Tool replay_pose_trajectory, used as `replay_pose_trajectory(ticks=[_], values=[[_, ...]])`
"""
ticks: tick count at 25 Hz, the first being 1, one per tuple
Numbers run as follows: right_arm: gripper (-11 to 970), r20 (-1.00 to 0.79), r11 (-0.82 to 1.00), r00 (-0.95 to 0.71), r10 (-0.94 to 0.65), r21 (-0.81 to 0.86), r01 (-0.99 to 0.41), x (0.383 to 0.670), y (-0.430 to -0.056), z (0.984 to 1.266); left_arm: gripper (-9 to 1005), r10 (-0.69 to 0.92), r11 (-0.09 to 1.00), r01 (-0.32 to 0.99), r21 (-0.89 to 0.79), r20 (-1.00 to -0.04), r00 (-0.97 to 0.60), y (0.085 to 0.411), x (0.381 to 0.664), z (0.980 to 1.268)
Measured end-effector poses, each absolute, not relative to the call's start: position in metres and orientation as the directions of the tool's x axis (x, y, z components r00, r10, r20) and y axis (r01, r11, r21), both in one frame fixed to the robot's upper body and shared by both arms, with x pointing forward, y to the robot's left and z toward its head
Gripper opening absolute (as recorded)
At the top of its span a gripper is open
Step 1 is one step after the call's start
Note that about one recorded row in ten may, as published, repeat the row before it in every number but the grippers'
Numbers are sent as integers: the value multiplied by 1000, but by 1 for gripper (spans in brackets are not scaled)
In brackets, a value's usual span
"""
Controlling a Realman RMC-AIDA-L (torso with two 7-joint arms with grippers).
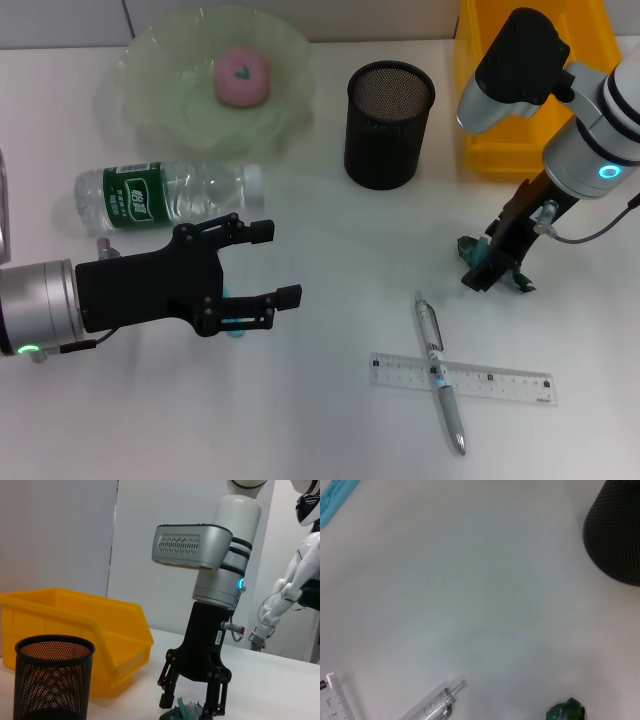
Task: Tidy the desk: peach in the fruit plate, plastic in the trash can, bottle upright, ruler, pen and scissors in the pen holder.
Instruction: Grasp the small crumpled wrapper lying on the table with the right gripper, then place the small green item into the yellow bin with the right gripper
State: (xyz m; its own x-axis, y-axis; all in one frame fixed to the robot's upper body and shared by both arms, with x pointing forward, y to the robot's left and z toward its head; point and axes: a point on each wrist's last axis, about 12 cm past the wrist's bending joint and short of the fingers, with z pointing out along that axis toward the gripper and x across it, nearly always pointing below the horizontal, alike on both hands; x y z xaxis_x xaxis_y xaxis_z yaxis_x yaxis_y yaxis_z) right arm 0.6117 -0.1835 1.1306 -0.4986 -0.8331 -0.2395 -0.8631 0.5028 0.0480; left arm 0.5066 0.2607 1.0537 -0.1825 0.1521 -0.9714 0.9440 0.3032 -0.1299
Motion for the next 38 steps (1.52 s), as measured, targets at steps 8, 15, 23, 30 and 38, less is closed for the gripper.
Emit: replay_pose_trajectory(ticks=[8,15,23,30,38], values=[[719,-241,503,-500,-832,51,-863,611,-183,1130,859,154,304,945,-123,-972,-176,261,507,1054],[463,-238,503,-500,-833,54,-863,611,-183,1130,859,158,302,946,-116,-973,-170,262,508,1055],[162,-239,504,-501,-832,55,-862,610,-184,1130,859,158,301,947,-114,-973,-168,261,509,1055],[88,-239,503,-501,-832,57,-863,610,-184,1130,859,158,302,946,-115,-973,-168,262,508,1055],[48,-240,504,-502,-831,57,-862,610,-183,1130,859,160,304,946,-114,-973,-168,262,509,1055]])
